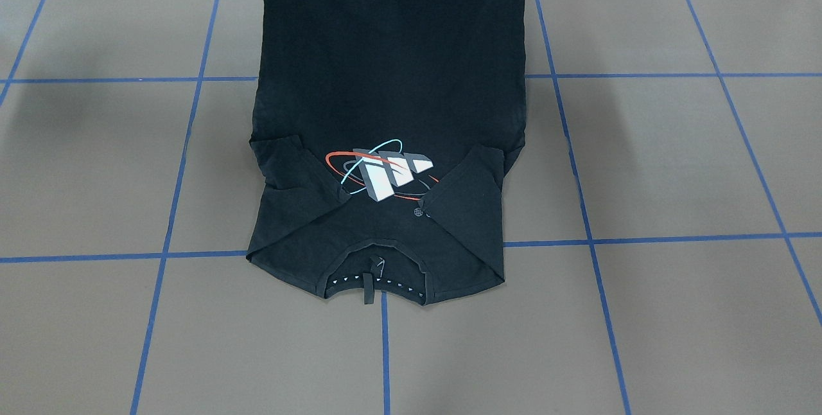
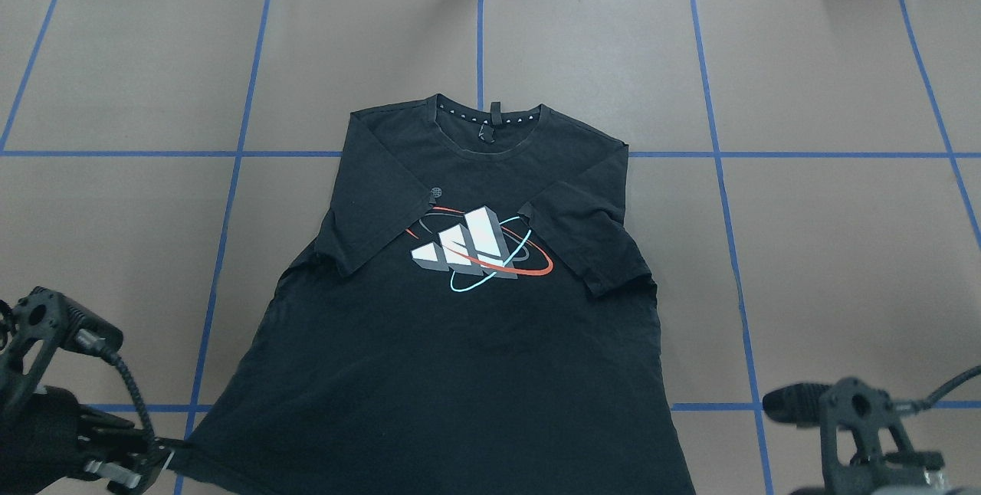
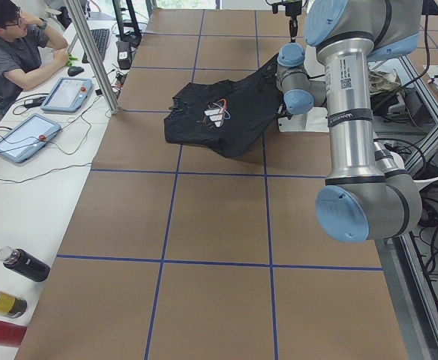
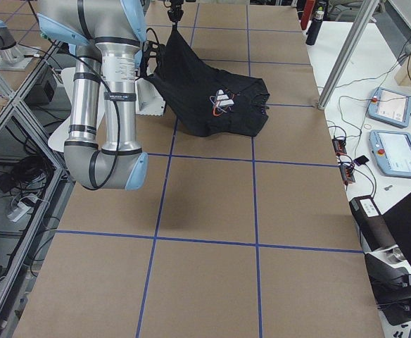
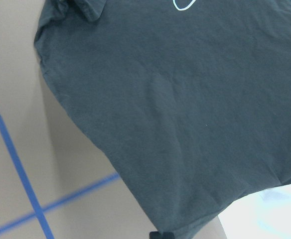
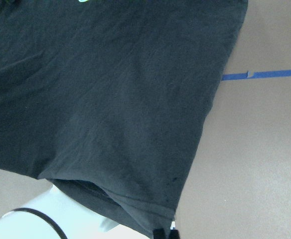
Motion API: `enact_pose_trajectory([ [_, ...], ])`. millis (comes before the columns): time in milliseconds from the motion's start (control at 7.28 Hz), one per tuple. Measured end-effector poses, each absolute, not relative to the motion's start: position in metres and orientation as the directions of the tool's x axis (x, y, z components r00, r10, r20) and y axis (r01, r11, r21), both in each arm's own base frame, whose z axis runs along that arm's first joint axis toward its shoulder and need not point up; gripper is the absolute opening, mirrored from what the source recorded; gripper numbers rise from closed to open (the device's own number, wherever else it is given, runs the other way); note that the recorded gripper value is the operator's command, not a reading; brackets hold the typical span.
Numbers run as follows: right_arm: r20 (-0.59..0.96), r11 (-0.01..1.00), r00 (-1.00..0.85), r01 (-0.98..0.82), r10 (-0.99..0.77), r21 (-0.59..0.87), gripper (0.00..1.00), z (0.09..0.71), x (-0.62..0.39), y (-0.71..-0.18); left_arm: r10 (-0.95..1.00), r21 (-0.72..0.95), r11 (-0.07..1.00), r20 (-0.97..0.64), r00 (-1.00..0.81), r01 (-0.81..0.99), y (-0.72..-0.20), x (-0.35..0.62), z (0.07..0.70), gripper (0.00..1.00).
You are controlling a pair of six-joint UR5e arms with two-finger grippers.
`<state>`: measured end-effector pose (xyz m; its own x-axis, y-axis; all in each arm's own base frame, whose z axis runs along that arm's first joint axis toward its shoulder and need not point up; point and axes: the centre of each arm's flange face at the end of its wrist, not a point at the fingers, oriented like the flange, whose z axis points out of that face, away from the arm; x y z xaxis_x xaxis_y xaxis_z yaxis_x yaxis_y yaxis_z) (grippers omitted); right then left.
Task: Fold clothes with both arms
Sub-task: 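Lift both hem corners and carry them toward the collar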
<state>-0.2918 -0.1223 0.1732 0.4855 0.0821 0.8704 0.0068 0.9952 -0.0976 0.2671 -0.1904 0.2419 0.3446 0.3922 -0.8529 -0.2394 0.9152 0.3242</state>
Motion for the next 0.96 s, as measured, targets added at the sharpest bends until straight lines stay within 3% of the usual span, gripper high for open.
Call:
enact_pose_trajectory([
  [275,0.867,0.983,0.473,-0.155,0.158,-0.094,0.0,0.171,-0.287,-0.169,0.382,0.369,0.923,-0.842,0.381,-0.111,-0.229,0.311,0.237,0.0],
  [550,0.857,0.944,0.458,-0.315,0.238,-0.093,0.0,0.171,-0.291,-0.225,0.325,0.389,0.92,-0.826,0.461,0.048,-0.304,0.339,0.238,0.0],
  [962,0.807,0.878,0.494,-0.475,0.324,-0.062,0.0,0.194,-0.309,-0.291,0.274,0.43,0.878,-0.812,0.515,0.21,-0.382,0.297,0.225,0.0],
])
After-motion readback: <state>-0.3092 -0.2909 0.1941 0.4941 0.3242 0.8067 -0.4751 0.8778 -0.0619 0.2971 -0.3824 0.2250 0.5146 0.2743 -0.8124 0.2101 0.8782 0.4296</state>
